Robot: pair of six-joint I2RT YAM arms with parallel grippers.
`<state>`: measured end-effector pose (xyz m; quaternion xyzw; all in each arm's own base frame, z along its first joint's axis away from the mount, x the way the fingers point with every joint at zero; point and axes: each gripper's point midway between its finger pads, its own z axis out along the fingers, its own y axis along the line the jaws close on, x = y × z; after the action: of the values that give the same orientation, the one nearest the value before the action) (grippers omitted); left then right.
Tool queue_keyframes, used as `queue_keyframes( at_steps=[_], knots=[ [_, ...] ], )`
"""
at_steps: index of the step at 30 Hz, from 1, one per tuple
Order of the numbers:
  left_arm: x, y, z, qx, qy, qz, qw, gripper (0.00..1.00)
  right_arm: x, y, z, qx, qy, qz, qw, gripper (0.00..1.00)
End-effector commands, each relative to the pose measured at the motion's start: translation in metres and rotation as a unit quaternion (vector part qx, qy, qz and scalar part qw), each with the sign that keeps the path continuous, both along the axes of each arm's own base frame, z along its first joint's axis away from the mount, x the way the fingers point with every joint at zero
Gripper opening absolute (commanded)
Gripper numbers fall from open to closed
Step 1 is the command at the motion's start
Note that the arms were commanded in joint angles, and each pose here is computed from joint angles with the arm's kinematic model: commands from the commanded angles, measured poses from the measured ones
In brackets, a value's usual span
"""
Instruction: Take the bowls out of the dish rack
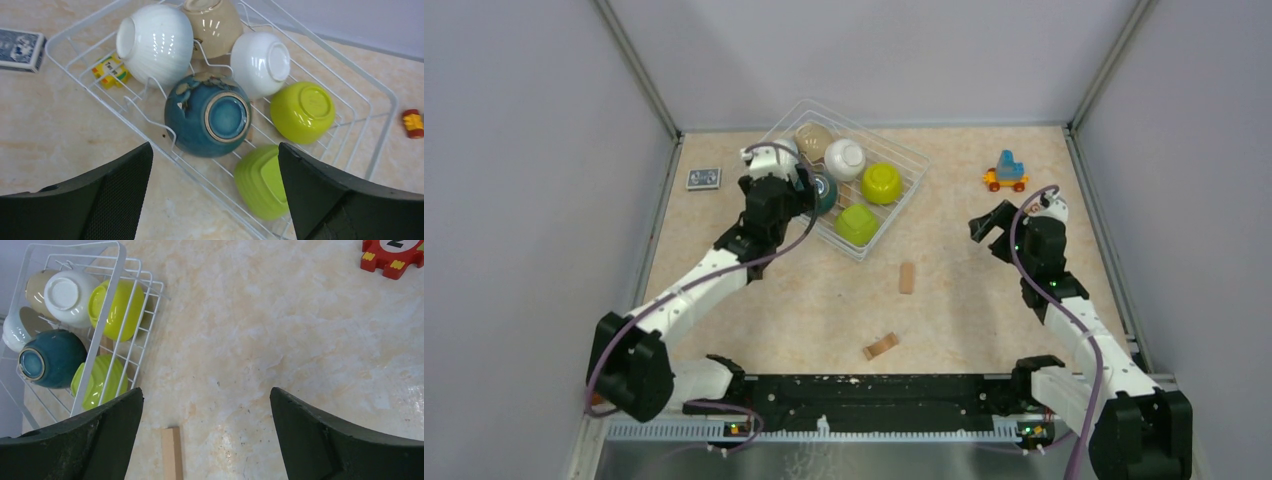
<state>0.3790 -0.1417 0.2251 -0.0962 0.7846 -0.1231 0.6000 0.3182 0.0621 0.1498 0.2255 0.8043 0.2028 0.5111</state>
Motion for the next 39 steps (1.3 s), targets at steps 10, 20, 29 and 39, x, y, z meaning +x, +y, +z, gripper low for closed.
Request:
queue_keyframes(
  at_steps=[10, 20, 29, 39],
  knots=[
    [0.108, 0.029, -0.003, 0.202, 0.075, 0.115, 0.97, 0.99, -0.006, 0.014, 0.02, 0.013, -0.018, 0.04, 0.999, 0.97],
    [0.147, 0.054, -0.026, 0.174, 0.101, 0.102, 0.974, 0.99, -0.011, 0.01, 0.019, -0.001, -0.019, 0.037, 0.999, 0.97],
    [0.171, 0.045, -0.047, 0.161, 0.127, 0.059, 0.977, 0.99, -0.008, 0.009, 0.018, 0.002, -0.018, 0.032, 0.999, 0.97],
    [0.181, 0.048, -0.066, 0.17, 0.153, 0.071, 0.971, 0.98, -0.005, 0.009, 0.017, 0.0, -0.016, 0.03, 0.999, 0.97]
  ],
)
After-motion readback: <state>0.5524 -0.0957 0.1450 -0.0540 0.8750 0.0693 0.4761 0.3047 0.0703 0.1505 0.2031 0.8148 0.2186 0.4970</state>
